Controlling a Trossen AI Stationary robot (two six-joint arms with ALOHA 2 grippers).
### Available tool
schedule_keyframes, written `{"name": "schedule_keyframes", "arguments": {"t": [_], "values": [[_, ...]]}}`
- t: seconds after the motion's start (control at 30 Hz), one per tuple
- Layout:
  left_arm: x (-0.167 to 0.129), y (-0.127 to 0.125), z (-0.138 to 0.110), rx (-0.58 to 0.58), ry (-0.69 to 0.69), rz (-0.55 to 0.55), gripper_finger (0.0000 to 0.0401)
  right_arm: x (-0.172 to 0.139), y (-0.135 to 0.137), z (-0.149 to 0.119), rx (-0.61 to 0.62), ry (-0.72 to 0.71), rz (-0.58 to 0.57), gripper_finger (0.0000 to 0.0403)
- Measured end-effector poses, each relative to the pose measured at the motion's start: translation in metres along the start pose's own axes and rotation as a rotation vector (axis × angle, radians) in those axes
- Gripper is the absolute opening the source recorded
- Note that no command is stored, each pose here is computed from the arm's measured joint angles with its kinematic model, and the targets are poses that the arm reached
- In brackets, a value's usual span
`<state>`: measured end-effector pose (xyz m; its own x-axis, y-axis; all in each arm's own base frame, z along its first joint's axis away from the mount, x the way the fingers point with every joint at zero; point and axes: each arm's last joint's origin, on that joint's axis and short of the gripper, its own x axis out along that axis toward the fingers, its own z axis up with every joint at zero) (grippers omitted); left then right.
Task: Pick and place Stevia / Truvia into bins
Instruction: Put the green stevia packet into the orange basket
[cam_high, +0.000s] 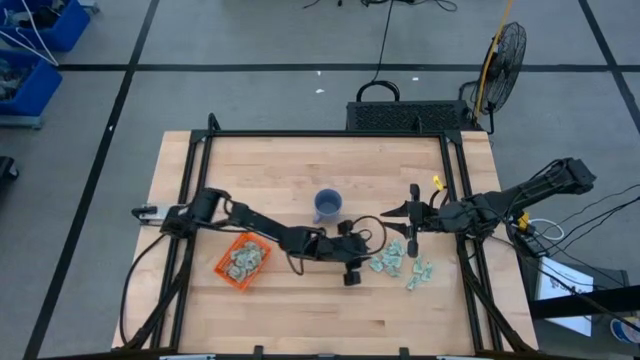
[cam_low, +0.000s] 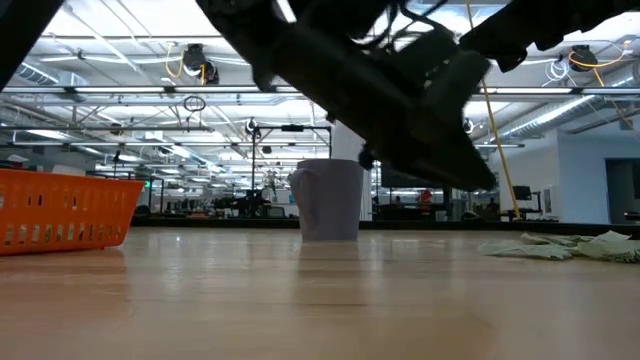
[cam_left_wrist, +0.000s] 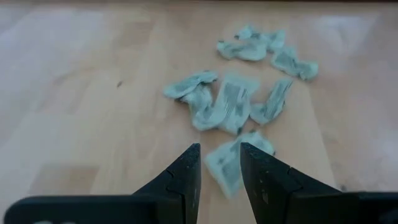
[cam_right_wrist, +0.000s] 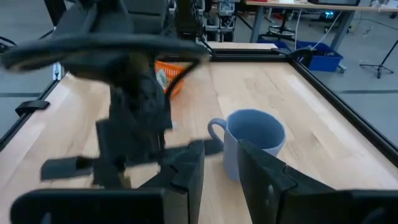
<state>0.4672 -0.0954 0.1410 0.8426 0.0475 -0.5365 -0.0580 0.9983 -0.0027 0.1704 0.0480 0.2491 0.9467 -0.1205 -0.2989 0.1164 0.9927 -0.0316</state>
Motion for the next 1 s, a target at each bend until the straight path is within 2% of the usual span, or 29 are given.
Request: {"name": "schedule_keyframes", "arguments": {"t": [0.13,0.27,0.53,0.63,0.77,0.9,1.0], "values": [[0.017,0.0,-0.011,-0.002,0.035,-0.042,0.0118,0.0,0.0,0.0,0.0,0.0,0.0,0.0089],[0.029,0.0,-0.031,0.009,0.091,-0.033,0.0118,0.0,0.0,0.0,-0.001,0.002,0.0,0.0089],[0.032,0.0,-0.036,0.012,0.106,-0.007,0.0114,0.0,0.0,0.0,0.001,-0.002,0.0,0.0089],[0.033,0.003,-0.037,0.008,0.116,-0.01,0.0083,0.0,0.0,0.0,0.001,-0.002,0.0,0.0089],[0.034,0.008,-0.038,-0.006,0.129,-0.025,0.0013,0.0,0.0,0.0,0.001,-0.002,-0.001,0.0089],[0.03,0.008,-0.034,-0.032,0.137,-0.035,0.0005,0.0,0.0,0.0,0.001,-0.002,-0.001,0.0089],[0.016,0.007,-0.023,-0.023,0.178,-0.076,0.0004,0.0,0.0,0.0,0.001,-0.001,-0.001,0.0089]]}}
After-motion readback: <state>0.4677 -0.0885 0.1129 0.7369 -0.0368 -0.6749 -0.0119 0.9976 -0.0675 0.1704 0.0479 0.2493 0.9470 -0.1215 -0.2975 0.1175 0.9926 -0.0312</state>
